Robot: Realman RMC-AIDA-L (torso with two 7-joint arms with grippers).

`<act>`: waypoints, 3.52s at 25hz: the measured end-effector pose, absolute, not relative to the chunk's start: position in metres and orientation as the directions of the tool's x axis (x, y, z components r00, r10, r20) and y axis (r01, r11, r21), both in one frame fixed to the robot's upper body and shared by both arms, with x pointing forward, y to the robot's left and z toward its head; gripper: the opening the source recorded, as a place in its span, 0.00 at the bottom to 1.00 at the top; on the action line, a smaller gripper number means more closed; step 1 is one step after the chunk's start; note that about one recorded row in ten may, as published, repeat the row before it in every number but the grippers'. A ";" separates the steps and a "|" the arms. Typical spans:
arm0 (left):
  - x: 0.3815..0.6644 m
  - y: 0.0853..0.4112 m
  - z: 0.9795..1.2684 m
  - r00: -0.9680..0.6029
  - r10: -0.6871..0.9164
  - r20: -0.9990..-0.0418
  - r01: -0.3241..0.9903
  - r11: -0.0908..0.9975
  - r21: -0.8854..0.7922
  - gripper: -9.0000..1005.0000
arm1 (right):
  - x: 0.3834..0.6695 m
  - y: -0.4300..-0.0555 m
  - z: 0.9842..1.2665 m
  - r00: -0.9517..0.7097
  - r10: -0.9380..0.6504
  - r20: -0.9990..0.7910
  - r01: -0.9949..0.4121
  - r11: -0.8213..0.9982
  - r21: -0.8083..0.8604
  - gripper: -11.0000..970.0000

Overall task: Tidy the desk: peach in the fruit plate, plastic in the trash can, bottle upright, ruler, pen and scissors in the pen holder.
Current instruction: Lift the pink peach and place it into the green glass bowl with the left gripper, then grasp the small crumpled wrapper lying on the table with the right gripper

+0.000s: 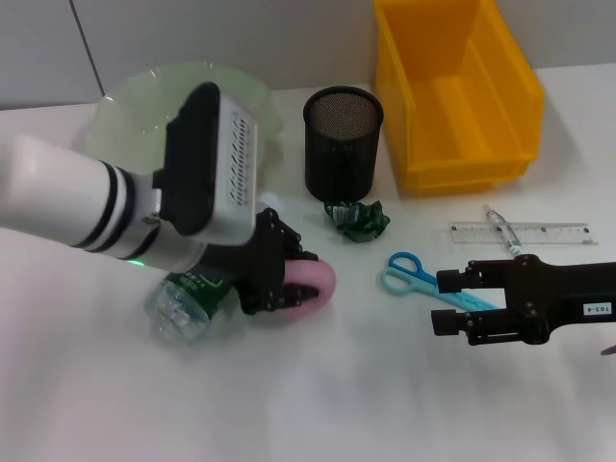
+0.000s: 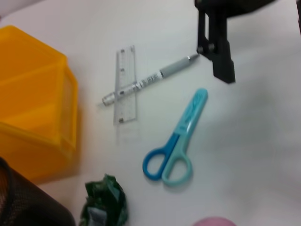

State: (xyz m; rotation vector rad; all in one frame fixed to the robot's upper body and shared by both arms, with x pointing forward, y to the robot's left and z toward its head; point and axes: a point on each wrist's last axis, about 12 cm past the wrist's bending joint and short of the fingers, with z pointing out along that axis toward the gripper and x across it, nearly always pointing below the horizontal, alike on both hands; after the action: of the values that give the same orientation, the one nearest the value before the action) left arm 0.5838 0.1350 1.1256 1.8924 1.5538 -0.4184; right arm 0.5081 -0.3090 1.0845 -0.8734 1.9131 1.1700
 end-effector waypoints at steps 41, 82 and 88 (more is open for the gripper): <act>0.662 0.207 1.108 -0.270 0.344 -0.899 0.535 0.830 0.157 0.63 | 0.509 -0.307 1.085 -0.513 -0.182 -0.839 -0.831 0.349 0.433 0.77; 0.532 0.241 1.096 -0.247 0.296 -0.923 0.967 0.139 -0.214 0.83 | 0.536 -0.302 1.150 -0.559 -0.204 -0.804 -0.811 0.334 0.480 0.77; 0.534 0.238 1.093 -0.235 0.298 -0.925 0.968 0.159 -0.195 0.83 | 0.569 -0.271 1.215 -0.575 -0.428 -0.697 -0.800 0.472 0.370 0.77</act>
State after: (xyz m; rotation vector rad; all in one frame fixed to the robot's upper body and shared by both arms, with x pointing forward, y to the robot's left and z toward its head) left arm 0.5342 0.2376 1.0931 1.2287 1.6697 -1.1025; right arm 0.5686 -0.2713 1.2149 -1.0173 2.2022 0.9439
